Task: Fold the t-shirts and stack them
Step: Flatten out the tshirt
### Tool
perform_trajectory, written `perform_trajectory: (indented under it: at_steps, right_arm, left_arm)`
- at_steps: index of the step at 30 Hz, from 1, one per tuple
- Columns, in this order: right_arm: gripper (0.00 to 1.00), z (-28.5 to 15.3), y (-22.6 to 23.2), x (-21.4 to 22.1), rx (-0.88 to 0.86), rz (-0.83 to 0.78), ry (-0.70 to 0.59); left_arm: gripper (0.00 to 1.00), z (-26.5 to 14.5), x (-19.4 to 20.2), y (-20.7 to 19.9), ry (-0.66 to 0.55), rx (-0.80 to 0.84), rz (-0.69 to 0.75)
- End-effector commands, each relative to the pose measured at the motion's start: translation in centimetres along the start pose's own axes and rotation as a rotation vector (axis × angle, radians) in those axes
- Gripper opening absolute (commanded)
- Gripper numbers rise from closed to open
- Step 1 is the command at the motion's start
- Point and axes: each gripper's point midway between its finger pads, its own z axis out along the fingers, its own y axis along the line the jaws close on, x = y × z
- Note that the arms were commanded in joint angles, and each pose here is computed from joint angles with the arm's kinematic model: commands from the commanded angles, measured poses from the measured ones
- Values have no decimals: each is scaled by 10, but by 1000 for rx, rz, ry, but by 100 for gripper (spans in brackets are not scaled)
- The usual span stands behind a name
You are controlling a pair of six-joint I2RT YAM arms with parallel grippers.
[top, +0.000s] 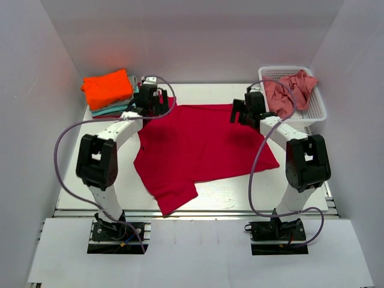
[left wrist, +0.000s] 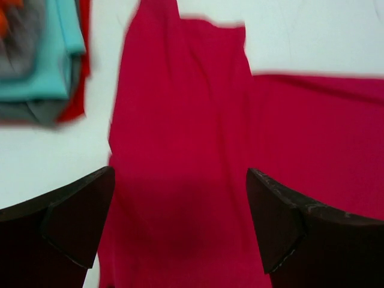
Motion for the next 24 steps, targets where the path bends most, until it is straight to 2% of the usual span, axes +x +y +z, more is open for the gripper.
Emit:
perform_trajectory:
  at_steps: [1,7,13,15,20,21,22,24]
  right_arm:
    - [90,-2,-7,39,23,54,102]
    - [90,-7,-13,104,19,114,242]
    - [90,-22,-24,157,50,146,360]
    - [90,-40,-25,180,30,176,403]
    - [90,-90,-20,218,-10,170,465]
    - [90,-99,-23,233,-2,174,499]
    - [90,-111,-17,225,-33,182,469]
    - [90,-130,-10,246,-81,152,538]
  left_arm:
    - [100,-27,29,-16,58,140,-111]
    - [100,-34,108,-11,227,143,-168]
    - [100,-29,155,5,349,63,-191]
    - [100,-36,177,19,414,4,-213]
    - [100,-64,196,50,450,-152,-228]
    - [100,-74,209,57,488,-181,-221]
    - [100,-79,213,62,494,-208,-231]
    - [100,-99,218,80,513,-301,-222]
